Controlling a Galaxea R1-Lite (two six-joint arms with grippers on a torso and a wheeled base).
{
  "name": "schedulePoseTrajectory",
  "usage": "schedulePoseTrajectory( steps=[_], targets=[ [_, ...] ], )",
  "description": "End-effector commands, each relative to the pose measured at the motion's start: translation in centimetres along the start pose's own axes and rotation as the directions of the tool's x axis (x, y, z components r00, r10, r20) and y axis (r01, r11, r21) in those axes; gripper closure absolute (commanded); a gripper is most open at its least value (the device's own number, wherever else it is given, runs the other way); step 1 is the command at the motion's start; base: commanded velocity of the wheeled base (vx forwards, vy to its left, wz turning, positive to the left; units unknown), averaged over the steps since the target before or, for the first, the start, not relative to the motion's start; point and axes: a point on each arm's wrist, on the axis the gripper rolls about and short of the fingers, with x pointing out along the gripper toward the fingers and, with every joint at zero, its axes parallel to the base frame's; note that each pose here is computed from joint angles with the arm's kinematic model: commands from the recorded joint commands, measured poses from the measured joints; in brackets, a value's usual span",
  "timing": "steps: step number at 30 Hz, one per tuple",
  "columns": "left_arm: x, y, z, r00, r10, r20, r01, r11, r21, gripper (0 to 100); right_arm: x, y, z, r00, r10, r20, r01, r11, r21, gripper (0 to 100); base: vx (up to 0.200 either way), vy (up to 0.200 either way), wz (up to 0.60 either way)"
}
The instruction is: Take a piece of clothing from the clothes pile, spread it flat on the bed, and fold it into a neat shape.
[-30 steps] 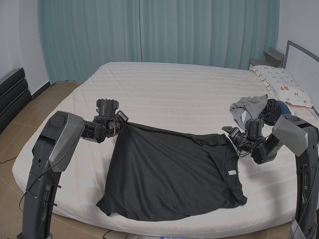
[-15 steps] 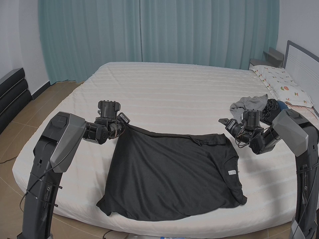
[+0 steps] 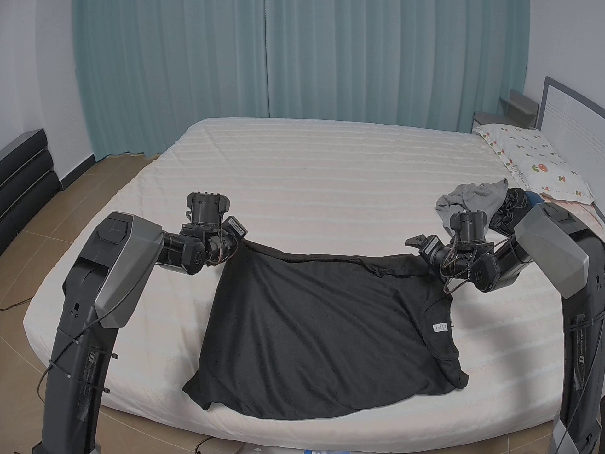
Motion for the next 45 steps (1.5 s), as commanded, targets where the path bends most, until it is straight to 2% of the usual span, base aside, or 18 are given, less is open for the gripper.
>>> schedulePoseTrajectory(
  steps=[1, 4, 9, 10, 18, 21, 23, 24, 26, 29, 32, 36, 37, 38, 42, 45],
  targets=[
    [-0.1, -0.2, 0.1, 1.000, -0.004, 0.003, 0.004, 1.000, -0.001, 100, 0.2, 0.0, -0.6, 1.000, -0.010, -0.021, 0.010, 1.000, -0.001, 0, 0.000, 0.000, 0.00],
    [-0.1, -0.3, 0.0, 1.000, -0.005, 0.001, 0.005, 1.000, 0.001, 100, 1.2, -1.2, -1.4, 0.998, -0.045, -0.042, 0.045, 0.999, 0.004, 0, 0.000, 0.000, 0.00],
    [-0.1, -0.3, -0.1, 1.000, -0.005, -0.001, 0.005, 1.000, 0.002, 100, 2.2, -1.4, -1.4, 0.999, -0.044, -0.031, 0.044, 0.999, 0.003, 0, 0.000, 0.000, 0.00],
    [-0.1, -0.3, -0.1, 1.000, -0.005, -0.001, 0.005, 1.000, 0.002, 100, 2.3, -1.3, -1.4, 0.999, -0.042, -0.028, 0.042, 0.999, 0.003, 100, 0.000, 0.000, 0.00],
    [0.0, -0.2, -0.2, 1.000, -0.003, -0.003, 0.003, 1.000, 0.002, 100, 2.8, -0.4, 0.1, 1.000, -0.009, 0.014, 0.009, 1.000, 0.006, 100, 0.000, 0.000, 0.00],
    [0.1, -0.4, 0.0, 1.000, -0.015, 0.008, 0.015, 1.000, 0.001, 100, 2.8, 0.5, 2.2, 0.996, 0.024, 0.083, -0.025, 0.999, 0.020, 100, 0.000, 0.000, 0.00],
    [0.1, -0.4, 0.1, 1.000, -0.018, 0.011, 0.018, 1.000, 0.001, 100, 2.8, 0.7, 2.4, 0.995, 0.027, 0.098, -0.029, 0.999, 0.019, 100, 0.000, 0.000, 0.00],
    [0.3, -0.5, 0.3, 0.999, -0.029, 0.022, 0.029, 1.000, -0.002, 100, 3.4, 1.1, 3.7, 0.984, 0.036, 0.173, -0.041, 0.999, 0.021, 100, 0.000, 0.000, 0.00],
    [0.5, -0.8, 0.4, 0.999, -0.042, 0.030, 0.043, 0.999, -0.011, 100, 4.2, 1.6, 4.5, 0.968, 0.047, 0.245, -0.054, 0.998, 0.021, 100, 0.000, 0.000, 0.00],
    [1.3, -0.4, -0.1, 0.999, -0.040, 0.031, 0.040, 0.999, -0.010, 100, 5.1, 2.1, 5.2, 0.948, 0.065, 0.311, -0.074, 0.997, 0.017, 100, 0.000, 0.000, 0.00],
    [2.0, 0.0, -0.5, 0.999, -0.040, 0.031, 0.040, 0.999, -0.010, 100, 6.1, 2.1, 4.9, 0.935, 0.058, 0.350, -0.067, 0.998, 0.014, 100, 0.000, 0.000, 0.00],
    [2.2, 0.3, -0.7, 0.999, -0.036, 0.026, 0.036, 0.999, -0.010, 100, 6.9, 1.5, 4.4, 0.935, 0.033, 0.354, -0.041, 0.999, 0.017, 100, 0.000, 0.000, 0.00],
    [2.3, 0.4, -0.9, 0.999, -0.032, 0.023, 0.033, 0.999, -0.011, 100, 7.2, 1.1, 4.1, 0.938, 0.023, 0.347, -0.032, 0.999, 0.018, 0, 0.000, 0.000, 0.00],
    [2.3, 0.5, -0.9, 0.999, -0.032, 0.021, 0.032, 0.999, -0.011, 0, 7.3, 0.9, 3.9, 0.940, 0.018, 0.341, -0.026, 1.000, 0.018, 0, 0.000, 0.000, 0.00],
    [2.3, 0.5, -0.9, 0.999, -0.031, 0.020, 0.031, 0.999, -0.009, 0, 7.5, 0.0, 3.5, 0.945, -0.007, 0.327, 0.000, 1.000, 0.019, 0, 0.000, 0.000, 0.00],
    [2.2, 0.5, -0.7, 1.000, -0.023, 0.018, 0.023, 1.000, -0.009, 0, 6.5, -0.1, 4.4, 0.943, -0.019, 0.331, 0.011, 1.000, 0.027, 0, 0.000, 0.000, 0.00]
  ],
)
